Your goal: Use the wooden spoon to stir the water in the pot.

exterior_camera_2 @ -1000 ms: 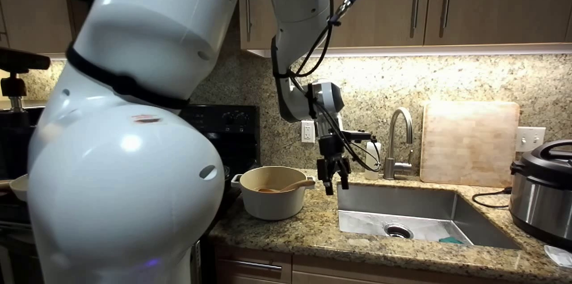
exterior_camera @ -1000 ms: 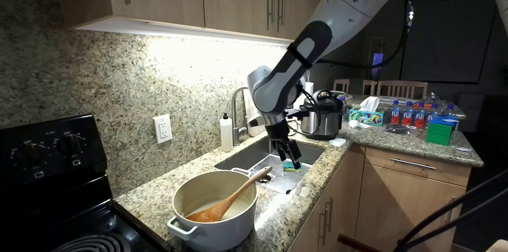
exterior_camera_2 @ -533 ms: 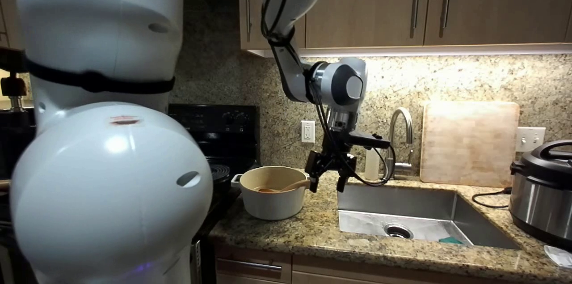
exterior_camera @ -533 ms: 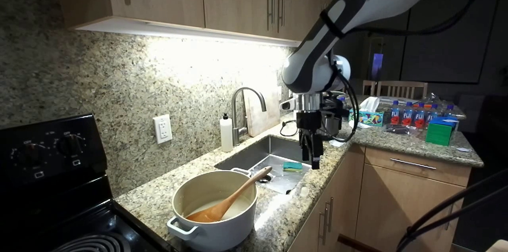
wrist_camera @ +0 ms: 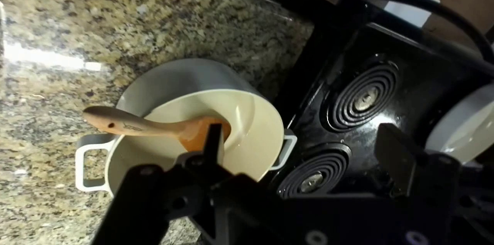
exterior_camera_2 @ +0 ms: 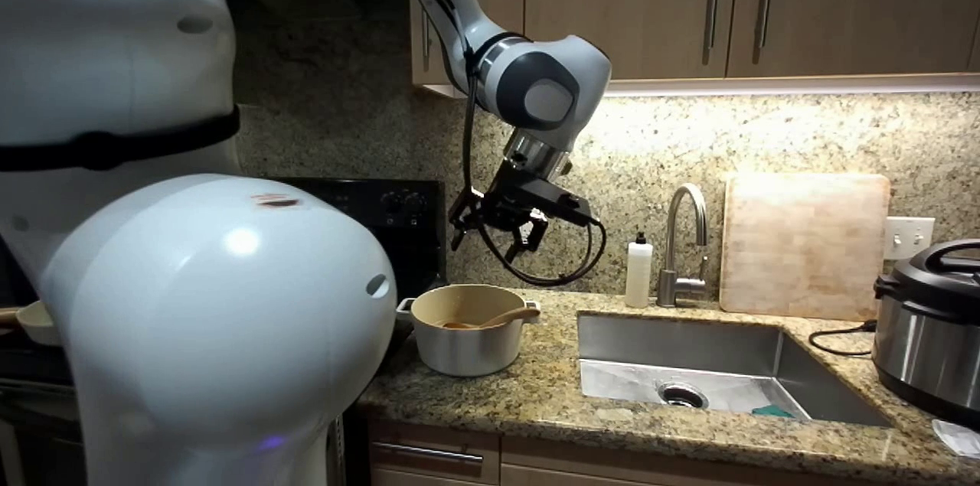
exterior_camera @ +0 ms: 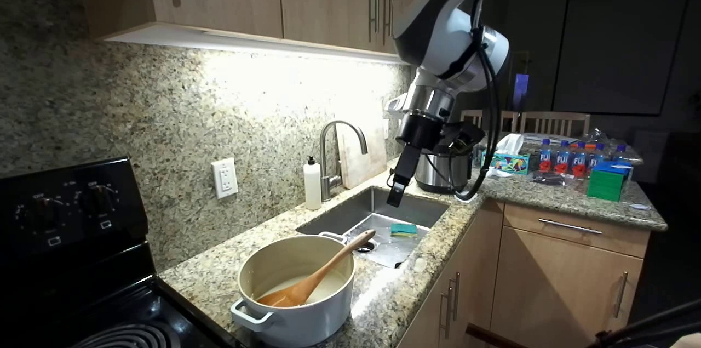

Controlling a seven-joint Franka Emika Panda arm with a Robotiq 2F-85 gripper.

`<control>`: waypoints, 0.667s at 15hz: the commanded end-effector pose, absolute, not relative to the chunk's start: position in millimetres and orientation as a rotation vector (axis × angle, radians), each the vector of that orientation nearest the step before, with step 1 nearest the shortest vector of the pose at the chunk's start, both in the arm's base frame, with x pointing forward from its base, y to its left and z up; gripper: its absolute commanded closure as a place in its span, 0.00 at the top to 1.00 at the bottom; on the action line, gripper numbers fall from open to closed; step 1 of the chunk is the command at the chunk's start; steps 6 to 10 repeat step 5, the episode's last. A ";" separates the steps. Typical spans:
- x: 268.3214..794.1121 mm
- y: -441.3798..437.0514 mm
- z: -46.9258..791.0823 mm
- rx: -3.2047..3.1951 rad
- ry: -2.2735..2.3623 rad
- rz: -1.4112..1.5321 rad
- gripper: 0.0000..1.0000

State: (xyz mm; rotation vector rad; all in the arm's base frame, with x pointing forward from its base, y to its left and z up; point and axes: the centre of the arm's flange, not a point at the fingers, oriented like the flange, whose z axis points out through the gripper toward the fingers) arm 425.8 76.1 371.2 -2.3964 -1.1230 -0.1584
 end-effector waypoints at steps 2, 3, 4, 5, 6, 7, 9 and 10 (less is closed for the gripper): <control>425.0 78.8 372.9 -2.390 -1.125 -0.162 1.00; 425.2 77.9 372.2 -2.391 -1.122 -0.161 1.00; 425.5 76.7 371.2 -2.391 -1.117 -0.159 1.00; 425.7 75.9 370.5 -2.392 -1.114 -0.158 1.00; 425.7 75.9 370.5 -2.392 -1.114 -0.158 1.00; 425.7 75.9 370.5 -2.392 -1.114 -0.158 1.00; 425.7 75.9 370.5 -2.392 -1.114 -0.158 1.00; 425.7 75.9 370.5 -2.392 -1.114 -0.158 1.00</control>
